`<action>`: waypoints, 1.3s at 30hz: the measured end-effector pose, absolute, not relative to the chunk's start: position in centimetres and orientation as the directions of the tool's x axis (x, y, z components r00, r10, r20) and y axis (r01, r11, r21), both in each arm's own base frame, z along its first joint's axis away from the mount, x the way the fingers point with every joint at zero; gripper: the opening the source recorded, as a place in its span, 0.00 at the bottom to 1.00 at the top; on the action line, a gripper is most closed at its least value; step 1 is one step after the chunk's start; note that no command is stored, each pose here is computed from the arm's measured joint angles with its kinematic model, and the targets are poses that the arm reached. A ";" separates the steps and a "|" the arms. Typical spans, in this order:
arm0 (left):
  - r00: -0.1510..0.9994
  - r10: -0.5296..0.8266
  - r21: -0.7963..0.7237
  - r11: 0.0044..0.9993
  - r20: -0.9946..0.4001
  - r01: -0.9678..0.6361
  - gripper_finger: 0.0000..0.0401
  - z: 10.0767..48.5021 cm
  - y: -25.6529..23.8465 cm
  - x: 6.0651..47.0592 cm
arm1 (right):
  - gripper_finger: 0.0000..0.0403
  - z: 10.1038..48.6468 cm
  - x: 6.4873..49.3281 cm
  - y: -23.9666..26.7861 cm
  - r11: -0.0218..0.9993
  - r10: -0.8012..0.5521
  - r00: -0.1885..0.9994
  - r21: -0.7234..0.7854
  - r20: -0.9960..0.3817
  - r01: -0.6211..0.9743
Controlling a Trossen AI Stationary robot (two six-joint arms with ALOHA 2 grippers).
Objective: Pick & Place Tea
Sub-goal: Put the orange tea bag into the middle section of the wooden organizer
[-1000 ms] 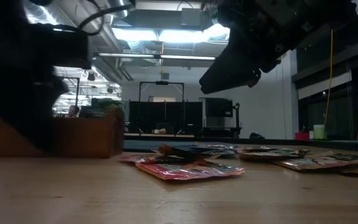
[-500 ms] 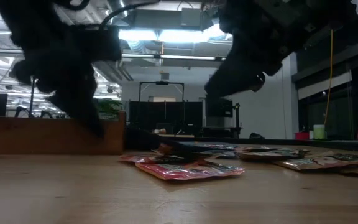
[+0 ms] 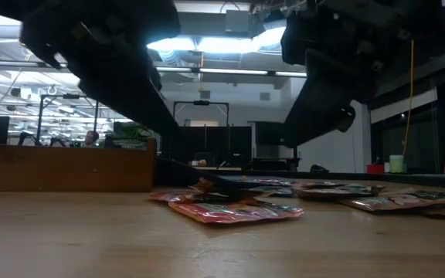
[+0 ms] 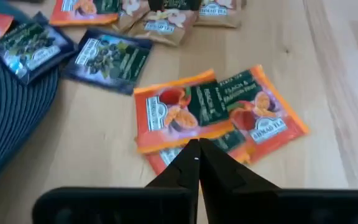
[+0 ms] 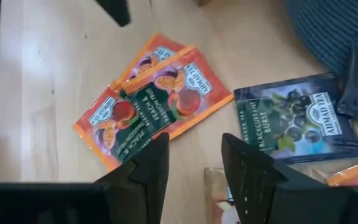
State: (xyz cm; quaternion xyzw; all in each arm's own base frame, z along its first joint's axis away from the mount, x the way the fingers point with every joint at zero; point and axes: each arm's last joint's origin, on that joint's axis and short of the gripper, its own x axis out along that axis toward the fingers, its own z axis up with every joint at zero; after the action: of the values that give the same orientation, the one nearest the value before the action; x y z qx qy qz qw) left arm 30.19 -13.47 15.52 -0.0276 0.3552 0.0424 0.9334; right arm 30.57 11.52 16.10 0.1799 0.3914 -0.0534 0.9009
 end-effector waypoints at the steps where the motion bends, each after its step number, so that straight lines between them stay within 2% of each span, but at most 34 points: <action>1: 0.746 0.061 -0.014 0.995 -0.663 -0.095 0.00 15.5 -13.4 30.3 | 0.37 16.1 30.5 11.7 0.941 0.053 0.687 0.267 -0.725 0.209; 5: 0.757 0.066 -0.003 0.996 -0.650 -0.090 0.01 15.0 -13.1 30.9 | 0.37 15.5 30.3 12.9 0.992 0.093 0.675 0.126 -0.732 0.000; 10: 0.745 0.060 -0.012 0.996 -0.664 -0.091 0.00 14.0 -12.9 31.9 | 0.37 13.7 30.4 14.1 0.977 0.105 0.656 -0.047 -0.747 -0.210; 18: 0.690 0.100 0.009 0.991 -0.717 -0.133 0.00 13.4 -13.2 33.8 | 0.37 11.3 30.8 14.4 0.944 -0.063 0.678 -0.265 -0.732 -0.198; 31: 0.608 0.160 -0.021 0.960 -0.777 -0.279 0.01 12.9 -12.6 33.3 | 0.37 10.2 31.5 14.8 0.908 -0.062 0.713 -0.336 -0.699 -0.250; 39: 0.593 0.148 -0.049 0.952 -0.792 -0.303 0.01 12.8 -12.5 33.2 | 0.37 10.3 31.7 14.9 0.877 -0.062 0.731 -0.387 -0.679 -0.286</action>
State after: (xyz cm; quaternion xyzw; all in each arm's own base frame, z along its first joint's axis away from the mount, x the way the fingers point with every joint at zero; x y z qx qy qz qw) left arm 33.16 -12.53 12.84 -0.0896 0.4329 0.1271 0.8879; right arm 31.65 14.86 10.29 -0.2405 0.3611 0.0622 0.8988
